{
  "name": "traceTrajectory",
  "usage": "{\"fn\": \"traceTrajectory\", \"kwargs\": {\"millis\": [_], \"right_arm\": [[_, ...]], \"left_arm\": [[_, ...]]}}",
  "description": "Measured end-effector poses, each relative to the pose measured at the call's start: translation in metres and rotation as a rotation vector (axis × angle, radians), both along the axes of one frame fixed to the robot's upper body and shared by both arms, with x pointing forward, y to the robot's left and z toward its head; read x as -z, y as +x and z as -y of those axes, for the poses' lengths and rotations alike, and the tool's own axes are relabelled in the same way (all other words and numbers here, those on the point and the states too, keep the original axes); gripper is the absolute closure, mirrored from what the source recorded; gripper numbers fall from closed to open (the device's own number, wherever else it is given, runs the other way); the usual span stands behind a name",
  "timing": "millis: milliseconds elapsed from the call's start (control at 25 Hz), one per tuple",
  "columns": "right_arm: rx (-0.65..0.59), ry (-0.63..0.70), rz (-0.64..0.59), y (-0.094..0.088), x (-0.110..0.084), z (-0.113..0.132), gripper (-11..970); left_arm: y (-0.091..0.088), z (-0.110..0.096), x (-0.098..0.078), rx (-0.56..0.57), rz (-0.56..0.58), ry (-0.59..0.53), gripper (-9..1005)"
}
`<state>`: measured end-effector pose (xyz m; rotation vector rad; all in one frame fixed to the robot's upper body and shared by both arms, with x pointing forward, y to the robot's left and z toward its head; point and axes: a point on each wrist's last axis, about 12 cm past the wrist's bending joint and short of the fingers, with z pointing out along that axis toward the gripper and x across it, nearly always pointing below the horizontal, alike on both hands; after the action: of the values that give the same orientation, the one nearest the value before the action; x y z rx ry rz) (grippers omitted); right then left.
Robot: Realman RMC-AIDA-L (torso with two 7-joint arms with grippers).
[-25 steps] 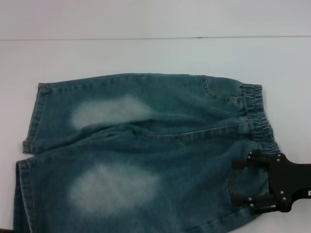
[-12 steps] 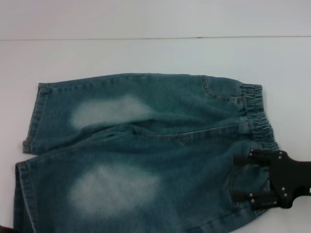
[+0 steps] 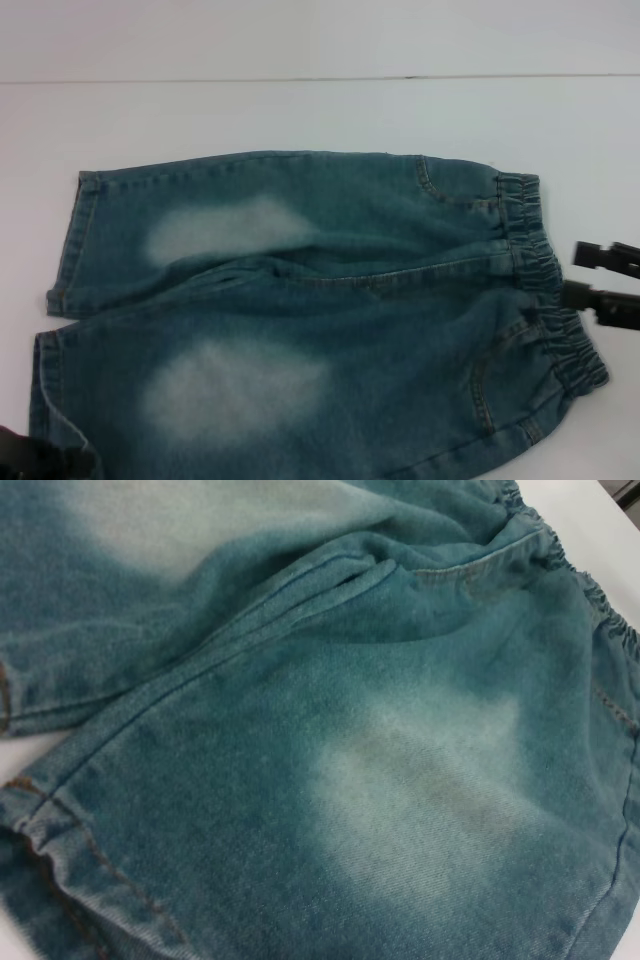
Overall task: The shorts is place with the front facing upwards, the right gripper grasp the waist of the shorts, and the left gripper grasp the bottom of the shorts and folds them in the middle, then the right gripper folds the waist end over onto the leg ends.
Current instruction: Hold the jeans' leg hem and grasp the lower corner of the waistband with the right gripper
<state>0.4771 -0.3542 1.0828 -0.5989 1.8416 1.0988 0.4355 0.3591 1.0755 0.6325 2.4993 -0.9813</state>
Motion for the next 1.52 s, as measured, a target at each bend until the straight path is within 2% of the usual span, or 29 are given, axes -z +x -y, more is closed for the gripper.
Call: {"fn": "traceTrajectory", "kwargs": {"millis": [360, 640, 880, 1120, 1520], "right_arm": [[0.121, 0.034, -0.168, -0.014, 0.001, 0.028, 92], [0.213, 0.027, -0.333, -0.011, 0.006, 0.041, 94], [0.26, 0.043, -0.499, -0.008, -0.001, 0.055, 95], [0.239, 0.03, -0.577, -0.005, -0.004, 0.055, 96], [0.208, -0.084, -0.66, 0.009, 0.003, 0.044, 89]], "left_arm": [[0.004, 0.006, 0.0, 0.017, -0.007, -0.035, 970], [0.013, 0.012, -0.002, 0.026, -0.008, -0.046, 969], [0.016, 0.013, -0.004, 0.03, 0.006, -0.035, 970], [0.02, 0.013, -0.004, 0.028, 0.02, -0.021, 970], [0.03, 0.021, -0.004, 0.069, 0.023, 0.023, 970]]}}
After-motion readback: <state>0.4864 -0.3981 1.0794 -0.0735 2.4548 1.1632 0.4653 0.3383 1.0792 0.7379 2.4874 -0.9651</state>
